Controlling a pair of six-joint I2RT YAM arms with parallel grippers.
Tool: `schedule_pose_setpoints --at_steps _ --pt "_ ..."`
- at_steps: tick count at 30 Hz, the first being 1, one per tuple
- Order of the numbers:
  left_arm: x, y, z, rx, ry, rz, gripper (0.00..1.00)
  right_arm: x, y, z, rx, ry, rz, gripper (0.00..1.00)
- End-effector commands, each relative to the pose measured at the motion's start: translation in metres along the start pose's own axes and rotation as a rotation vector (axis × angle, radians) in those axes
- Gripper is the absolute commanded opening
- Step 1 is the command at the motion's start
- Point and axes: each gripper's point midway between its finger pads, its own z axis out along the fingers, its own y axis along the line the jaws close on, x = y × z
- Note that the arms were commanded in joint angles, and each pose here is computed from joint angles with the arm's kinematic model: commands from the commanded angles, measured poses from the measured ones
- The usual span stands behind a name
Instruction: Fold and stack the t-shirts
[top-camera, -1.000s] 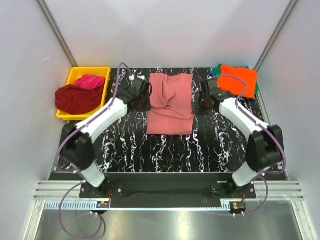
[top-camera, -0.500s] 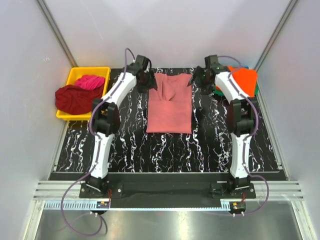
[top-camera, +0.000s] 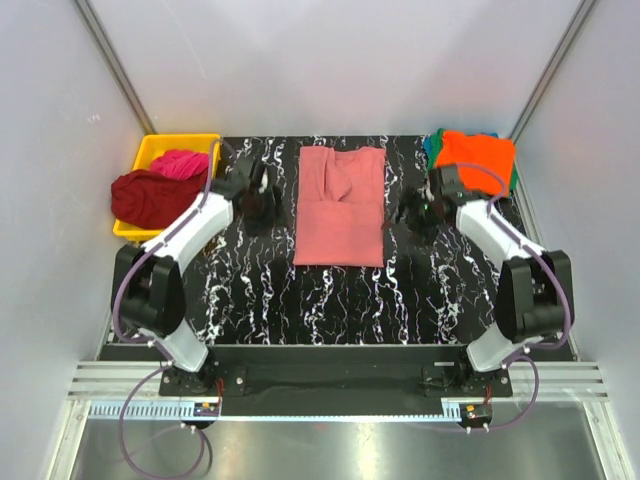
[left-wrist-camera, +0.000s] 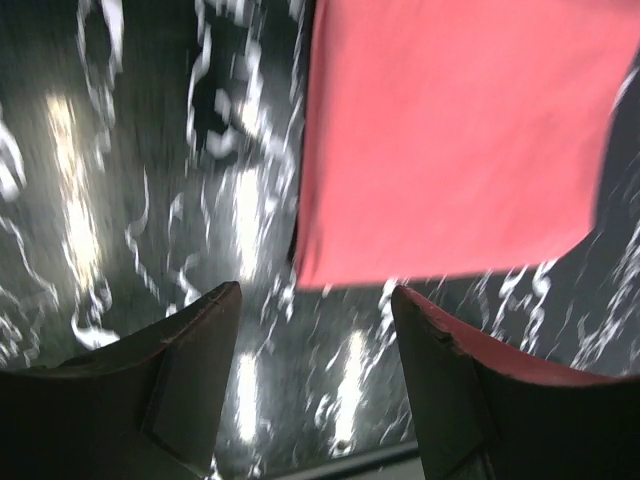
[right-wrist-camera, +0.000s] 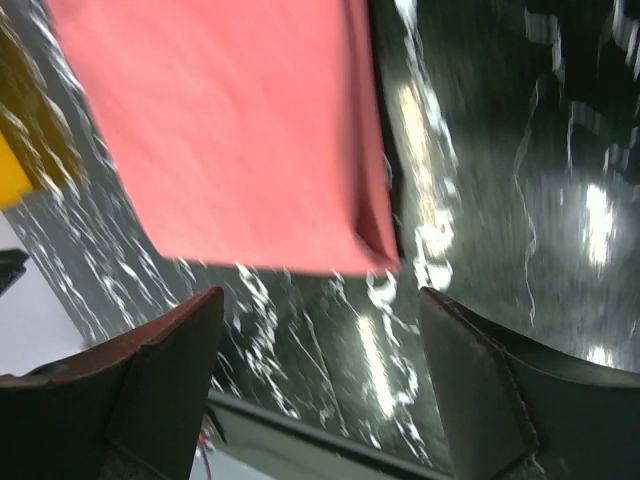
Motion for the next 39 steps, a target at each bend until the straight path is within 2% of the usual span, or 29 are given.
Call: schedule_pose_setpoints --at_steps 1,6,15,20,24,26,27,30,31,35,39 --pt "0.019 -0.001 0.008 0.094 -0.011 -0.012 0.66 0.037 -0.003 0.010 -0.116 0.061 0.013 0.81" --pt "0.048 0.006 0.024 0.144 0.020 -0.039 0.65 0.064 -0.015 0.030 -0.146 0.116 0.023 0.76" --pt "0.068 0.014 0.033 0.145 0.042 -0.045 0.63 0.064 -0.023 0.056 -0.152 0.112 0.027 0.76" --pt "0.075 0.015 0.042 0.153 0.051 -0.053 0.62 0.067 -0.031 0.068 -0.116 0.138 0.038 0.71" --pt "0.081 0.015 0.049 0.155 0.058 -0.060 0.62 0.070 -0.034 0.069 -0.107 0.147 0.034 0.50" --pt "0.082 0.015 0.053 0.157 0.057 -0.062 0.62 0.072 -0.034 0.071 -0.103 0.152 0.031 0.45" --pt "0.084 0.016 0.055 0.158 0.062 -0.064 0.62 0.073 -0.035 0.073 -0.098 0.155 0.029 0.38" --pt "0.087 0.016 0.061 0.161 0.073 -0.070 0.62 0.075 -0.037 0.076 -0.094 0.167 0.031 0.28" --pt "0.088 0.016 0.062 0.162 0.075 -0.070 0.62 0.075 -0.036 0.076 -0.096 0.165 0.025 0.20" --pt "0.089 0.016 0.064 0.165 0.071 -0.069 0.59 0.080 -0.041 0.078 -0.084 0.180 0.037 0.08" --pt "0.092 0.015 0.069 0.171 0.079 -0.075 0.57 0.079 -0.039 0.075 -0.093 0.172 0.034 0.02"
